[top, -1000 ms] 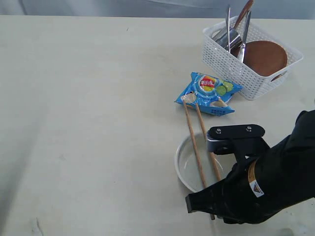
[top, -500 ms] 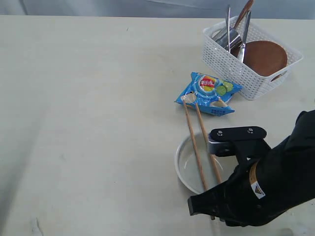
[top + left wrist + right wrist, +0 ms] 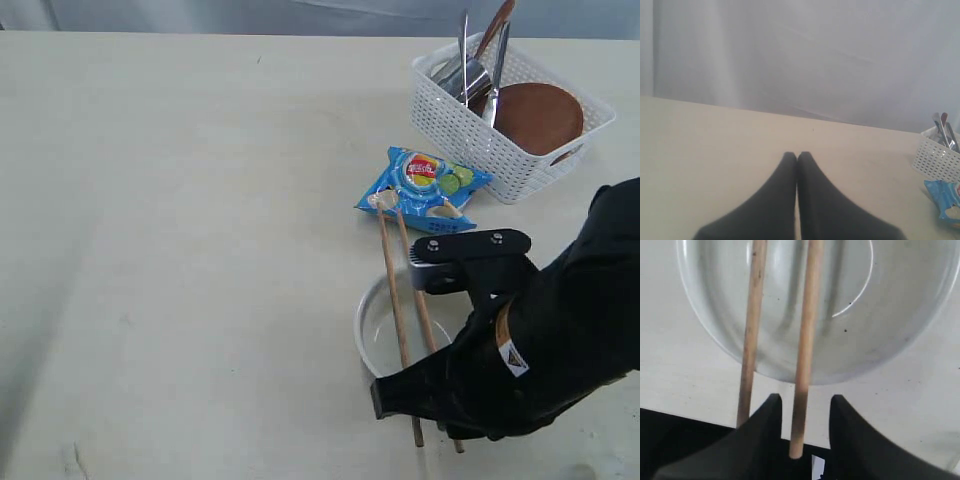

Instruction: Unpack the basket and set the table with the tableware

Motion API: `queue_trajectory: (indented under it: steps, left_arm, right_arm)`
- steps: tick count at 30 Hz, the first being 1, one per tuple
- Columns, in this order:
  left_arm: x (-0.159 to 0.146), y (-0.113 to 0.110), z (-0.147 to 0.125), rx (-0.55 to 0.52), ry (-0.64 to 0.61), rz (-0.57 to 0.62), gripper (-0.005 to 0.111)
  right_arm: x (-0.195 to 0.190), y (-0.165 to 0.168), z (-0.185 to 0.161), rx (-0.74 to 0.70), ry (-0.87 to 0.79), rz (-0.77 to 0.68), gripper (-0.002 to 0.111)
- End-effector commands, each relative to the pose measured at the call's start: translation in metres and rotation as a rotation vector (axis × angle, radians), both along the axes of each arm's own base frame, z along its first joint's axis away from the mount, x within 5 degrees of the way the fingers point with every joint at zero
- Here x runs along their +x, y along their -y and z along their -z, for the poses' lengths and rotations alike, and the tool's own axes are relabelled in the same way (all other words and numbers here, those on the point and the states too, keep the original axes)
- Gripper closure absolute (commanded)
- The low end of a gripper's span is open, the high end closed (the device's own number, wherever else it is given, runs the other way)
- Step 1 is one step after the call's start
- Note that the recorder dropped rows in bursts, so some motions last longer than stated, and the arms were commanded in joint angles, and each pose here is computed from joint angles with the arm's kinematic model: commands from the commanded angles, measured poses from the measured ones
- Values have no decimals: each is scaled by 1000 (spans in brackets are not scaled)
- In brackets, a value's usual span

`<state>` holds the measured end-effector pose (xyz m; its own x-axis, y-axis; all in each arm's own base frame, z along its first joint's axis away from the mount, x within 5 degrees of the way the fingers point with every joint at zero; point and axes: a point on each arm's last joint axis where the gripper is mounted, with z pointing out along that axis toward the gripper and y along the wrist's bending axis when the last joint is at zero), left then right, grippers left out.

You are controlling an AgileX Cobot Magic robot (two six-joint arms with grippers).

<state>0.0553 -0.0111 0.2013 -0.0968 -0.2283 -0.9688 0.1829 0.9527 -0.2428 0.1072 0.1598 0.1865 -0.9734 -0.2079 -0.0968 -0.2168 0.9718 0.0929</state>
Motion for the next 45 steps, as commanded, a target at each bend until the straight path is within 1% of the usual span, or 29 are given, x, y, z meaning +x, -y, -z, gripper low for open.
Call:
queue_trajectory:
  steps: [1,4,7,10,14,15,17,18,19,23,28,33,39,45]
  left_arm:
    - [0,0,1,16,1,2,107]
    - [0,0,1,15,3,2,107]
    - [0,0,1,15,3,2,107]
    - [0,0,1,15,3,2,107]
    - [0,0,1,15,3,2,107]
    - [0,0,1,15,3,2,107]
    - [0,0,1,15,3,2,107]
    - [0,0,1,15,3,2,107]
    - [0,0,1,15,3,2,107]
    - [0,0,1,15,3,2,107]
    - [0,0,1,15,3,2,107]
    - [0,0,1,16,1,2,107]
    - [0,0,1,16,1,2,107]
    - [0,0,1,16,1,2,107]
  right_arm:
    - [0,0,-1,-2,-2,0,76]
    - [0,-1,-2,1,-1,7,76]
    - [-3,1,-9,41,-1,22,76]
    - [-6,5,-30,97,30,36,76]
    - [-1,-2,-51,169,74,47,76]
    - [1,-5,-53,175,79,43,73]
    - [5,-11,-55,165,78,25,62]
    - [7,-14,-54,155,73,23,56]
    - [10,-16,-53,136,72,23,54]
    - [19,-24,-41,65,73,55,54]
    - [30,-27,-24,-34,105,56,54]
    - [37,-37,-14,2,130,42,54]
    - [40,-39,-2,-47,122,25,54]
    - [42,-40,2,-65,127,20,54]
